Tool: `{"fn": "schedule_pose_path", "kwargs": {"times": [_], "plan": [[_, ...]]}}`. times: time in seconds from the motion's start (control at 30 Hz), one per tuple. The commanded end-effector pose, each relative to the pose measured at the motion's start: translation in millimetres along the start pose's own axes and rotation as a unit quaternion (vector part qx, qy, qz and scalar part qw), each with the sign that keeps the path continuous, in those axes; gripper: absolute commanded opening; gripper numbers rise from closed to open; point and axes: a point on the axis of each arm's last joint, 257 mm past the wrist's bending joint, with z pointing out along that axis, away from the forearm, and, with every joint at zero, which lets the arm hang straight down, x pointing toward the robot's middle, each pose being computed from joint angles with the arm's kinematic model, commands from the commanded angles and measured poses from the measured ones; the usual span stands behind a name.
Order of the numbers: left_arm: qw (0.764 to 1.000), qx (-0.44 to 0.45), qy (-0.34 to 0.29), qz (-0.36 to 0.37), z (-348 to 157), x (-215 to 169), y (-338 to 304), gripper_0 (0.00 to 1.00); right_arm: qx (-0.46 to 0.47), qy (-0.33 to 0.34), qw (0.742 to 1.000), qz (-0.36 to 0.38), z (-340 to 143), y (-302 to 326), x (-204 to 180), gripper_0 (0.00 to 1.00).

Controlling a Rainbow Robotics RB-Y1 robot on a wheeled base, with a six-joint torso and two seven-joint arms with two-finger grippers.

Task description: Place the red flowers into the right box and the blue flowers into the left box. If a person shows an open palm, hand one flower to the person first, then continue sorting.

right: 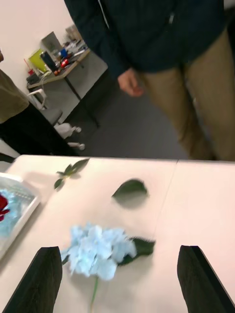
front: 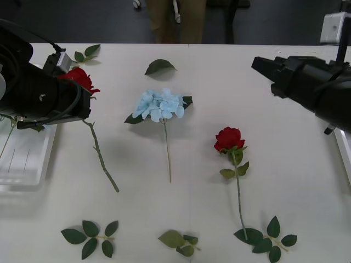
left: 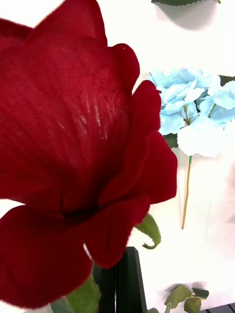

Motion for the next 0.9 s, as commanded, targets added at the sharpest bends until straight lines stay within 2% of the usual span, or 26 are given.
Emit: {"fn": "schedule_pose_path", "kwargs": {"times": [0.03, 0.3, 0.47, 0.63, 0.73, 0.9], "plan": [[1.0, 0.003, -0.008, 0.025, -3, 1, -2, 0.0, -0.013, 0.034, 0.996, 0.087, -7, -25, 24, 0.69], [0.999, -0.003, -0.008, 0.032, -1, 2, 3, 0.0, -0.037, 0.026, 0.988, 0.145, -15, -63, 37, 0.68], [0.996, 0.017, -0.03, 0.079, 5, -6, -11, 0.0, -0.061, 0.046, 0.988, 0.136, -17, -53, 45, 0.68], [0.986, 0.074, -0.076, 0.131, 14, -17, -51, 0.0, -0.092, 0.077, 0.983, 0.141, -24, -37, 54, 0.68], [0.969, 0.127, -0.126, 0.173, 14, -29, -88, 0.0, -0.106, 0.089, 0.98, 0.144, -28, -29, 57, 0.69], [0.92, 0.199, -0.231, 0.245, -7, -56, -147, 0.0, -0.121, 0.1, 0.977, 0.148, -31, -21, 61, 0.69]]}}
